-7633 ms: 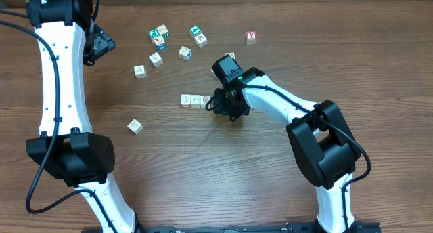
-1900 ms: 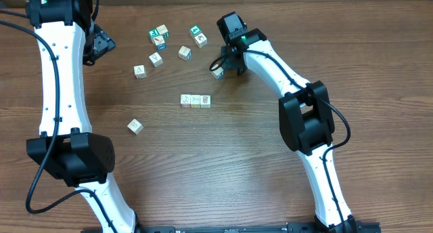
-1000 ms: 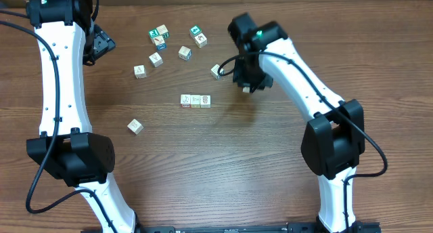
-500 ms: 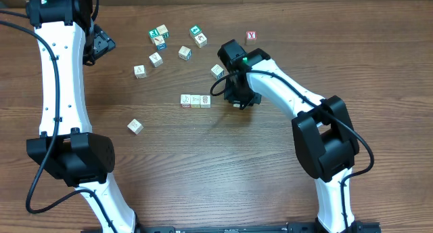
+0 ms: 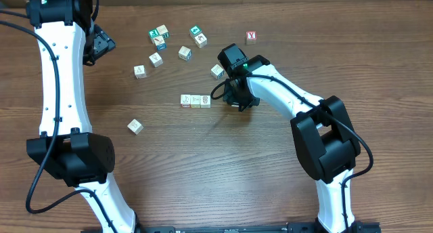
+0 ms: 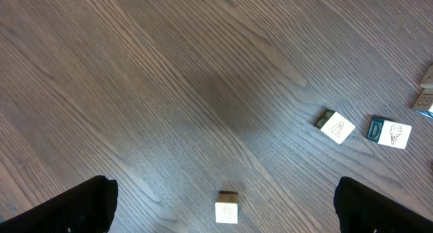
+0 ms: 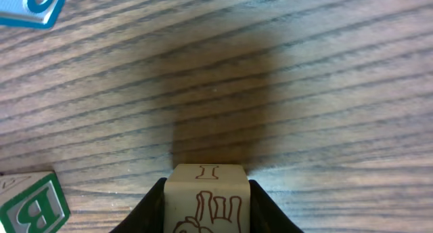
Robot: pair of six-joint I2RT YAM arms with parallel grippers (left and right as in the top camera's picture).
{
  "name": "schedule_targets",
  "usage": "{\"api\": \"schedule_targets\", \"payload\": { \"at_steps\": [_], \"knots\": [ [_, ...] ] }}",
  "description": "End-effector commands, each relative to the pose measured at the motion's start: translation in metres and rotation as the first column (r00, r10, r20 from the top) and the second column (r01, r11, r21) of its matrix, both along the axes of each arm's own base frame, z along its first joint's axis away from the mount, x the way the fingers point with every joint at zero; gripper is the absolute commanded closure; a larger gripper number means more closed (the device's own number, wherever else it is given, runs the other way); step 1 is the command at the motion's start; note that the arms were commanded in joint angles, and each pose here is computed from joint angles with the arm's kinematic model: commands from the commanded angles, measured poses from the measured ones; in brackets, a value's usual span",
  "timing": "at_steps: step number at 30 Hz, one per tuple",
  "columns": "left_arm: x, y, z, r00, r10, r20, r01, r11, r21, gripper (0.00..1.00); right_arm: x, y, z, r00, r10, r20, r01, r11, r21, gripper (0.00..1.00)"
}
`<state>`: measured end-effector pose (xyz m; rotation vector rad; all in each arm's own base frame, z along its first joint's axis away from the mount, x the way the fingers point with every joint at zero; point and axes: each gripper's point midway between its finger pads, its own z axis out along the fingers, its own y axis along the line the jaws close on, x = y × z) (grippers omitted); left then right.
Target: Form a horizontal line
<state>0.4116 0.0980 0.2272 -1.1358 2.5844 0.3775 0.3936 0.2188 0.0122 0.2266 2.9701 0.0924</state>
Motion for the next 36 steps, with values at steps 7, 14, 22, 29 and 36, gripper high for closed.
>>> {"api": "schedule_targets", "payload": {
  "at_steps": [7, 14, 22, 29, 36],
  "knots": [
    [0.001, -0.003, 0.007, 1.000, -0.027, 0.012, 0.027, 1.000, 0.005, 0.00, -0.008, -0.005, -0.012, 1.000, -0.001, -0.028, 0.000, 1.000, -0.021, 0.57],
    [0.001, -0.003, 0.007, 1.000, -0.027, 0.011, 0.027, 1.000, 0.005, 0.00, 0.001, 0.000, 0.005, 1.000, 0.007, -0.002, -0.007, 1.000, -0.009, 0.57],
    [0.001, -0.003, 0.007, 1.000, -0.027, 0.011, 0.027, 1.000, 0.005, 0.00, 0.025, 0.002, 0.043, 0.997, -0.006, 0.081, 0.007, 1.000, -0.021, 0.50],
    [0.001, -0.003, 0.007, 1.000, -0.027, 0.011, 0.027, 1.000, 0.005, 0.00, 0.035, 0.009, 0.045, 0.992, -0.006, 0.122, 0.005, 1.000, 0.004, 0.91],
    [0.001, -0.003, 0.007, 1.000, -0.027, 0.011, 0.027, 1.000, 0.005, 0.00, 0.043, 0.026, 0.042, 0.983, 0.010, 0.183, -0.018, 0.999, 0.039, 0.96]
  ]
}}
